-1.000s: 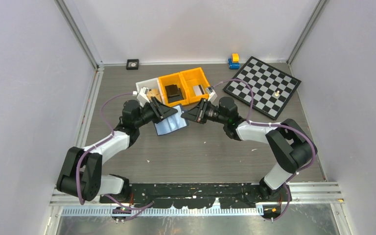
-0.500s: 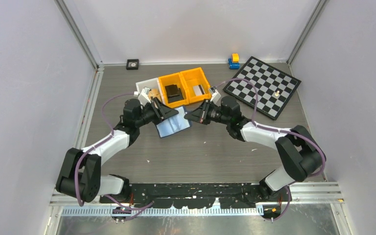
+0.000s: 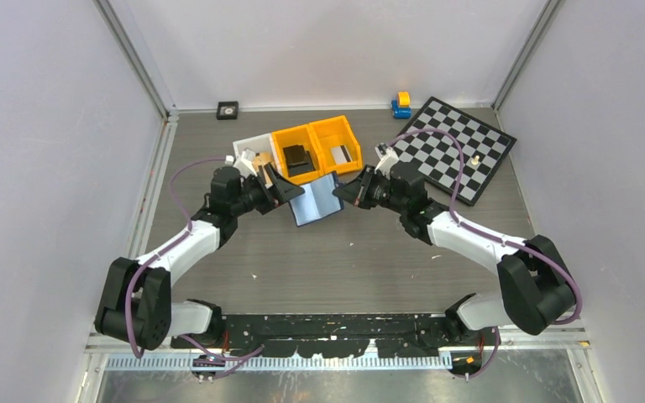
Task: Take the credit cards out of the card holder
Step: Remove the credit card from the card holder.
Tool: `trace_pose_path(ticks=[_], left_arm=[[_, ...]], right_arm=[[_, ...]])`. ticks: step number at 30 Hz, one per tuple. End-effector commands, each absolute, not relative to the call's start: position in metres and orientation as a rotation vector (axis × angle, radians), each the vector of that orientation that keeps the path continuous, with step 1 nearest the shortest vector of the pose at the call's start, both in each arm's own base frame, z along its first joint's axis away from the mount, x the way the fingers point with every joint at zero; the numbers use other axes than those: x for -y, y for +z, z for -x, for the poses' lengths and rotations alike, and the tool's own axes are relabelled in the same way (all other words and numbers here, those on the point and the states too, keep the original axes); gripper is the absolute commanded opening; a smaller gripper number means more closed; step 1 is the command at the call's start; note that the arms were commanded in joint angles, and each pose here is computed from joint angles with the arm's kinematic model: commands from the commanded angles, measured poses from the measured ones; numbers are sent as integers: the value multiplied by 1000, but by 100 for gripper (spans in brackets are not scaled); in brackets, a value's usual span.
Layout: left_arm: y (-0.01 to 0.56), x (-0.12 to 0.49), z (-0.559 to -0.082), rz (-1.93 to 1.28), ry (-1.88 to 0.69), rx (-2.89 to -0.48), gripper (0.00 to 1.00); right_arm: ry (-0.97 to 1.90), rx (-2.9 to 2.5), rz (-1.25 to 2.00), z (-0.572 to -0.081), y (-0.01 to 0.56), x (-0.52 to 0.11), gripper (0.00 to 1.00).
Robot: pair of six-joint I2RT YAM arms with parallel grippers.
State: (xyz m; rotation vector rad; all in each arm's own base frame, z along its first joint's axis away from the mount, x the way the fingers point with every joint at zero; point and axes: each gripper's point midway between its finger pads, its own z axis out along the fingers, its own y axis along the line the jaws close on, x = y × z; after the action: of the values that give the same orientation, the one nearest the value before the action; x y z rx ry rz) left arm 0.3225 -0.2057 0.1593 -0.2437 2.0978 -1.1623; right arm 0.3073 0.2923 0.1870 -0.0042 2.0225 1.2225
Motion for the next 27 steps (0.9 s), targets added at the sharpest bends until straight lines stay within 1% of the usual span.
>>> trace_pose_path(ticks=[1,2,4,5,6,14,17,22,27], left_arm=[[163,200,-327,245,-1121,-2092,82],[164,200,-327,245,-1118,-2089,83],[170,204,-325,228,-1164,-2046,88],[173,207,-324,221,-1201,-2021,95],[176,211,-323,209,-1238,-1995,99],[166,225,-325,210,-1352,-2011,100],[173,228,-323,200,-1401,-1971,100],[200,238,-316,110,-1498,-1835,100],[209,247,-310,47,-1518,-1816,100]], right_arm=[[1169,-1932,3,-315,213,-284,1],[1165,-1927,1,-315,214,-283,1],[1201,-1904,10,-313,218,-286,1],[1244,-1891,24,-309,222,-290,1],[1276,-1883,24,-308,224,-293,0],[1473,-1797,-74,-312,238,-283,1],[1489,-1780,-80,-312,243,-279,0],[1522,-1781,-80,-312,242,-283,1],[1557,-1782,-75,-312,239,-287,1]])
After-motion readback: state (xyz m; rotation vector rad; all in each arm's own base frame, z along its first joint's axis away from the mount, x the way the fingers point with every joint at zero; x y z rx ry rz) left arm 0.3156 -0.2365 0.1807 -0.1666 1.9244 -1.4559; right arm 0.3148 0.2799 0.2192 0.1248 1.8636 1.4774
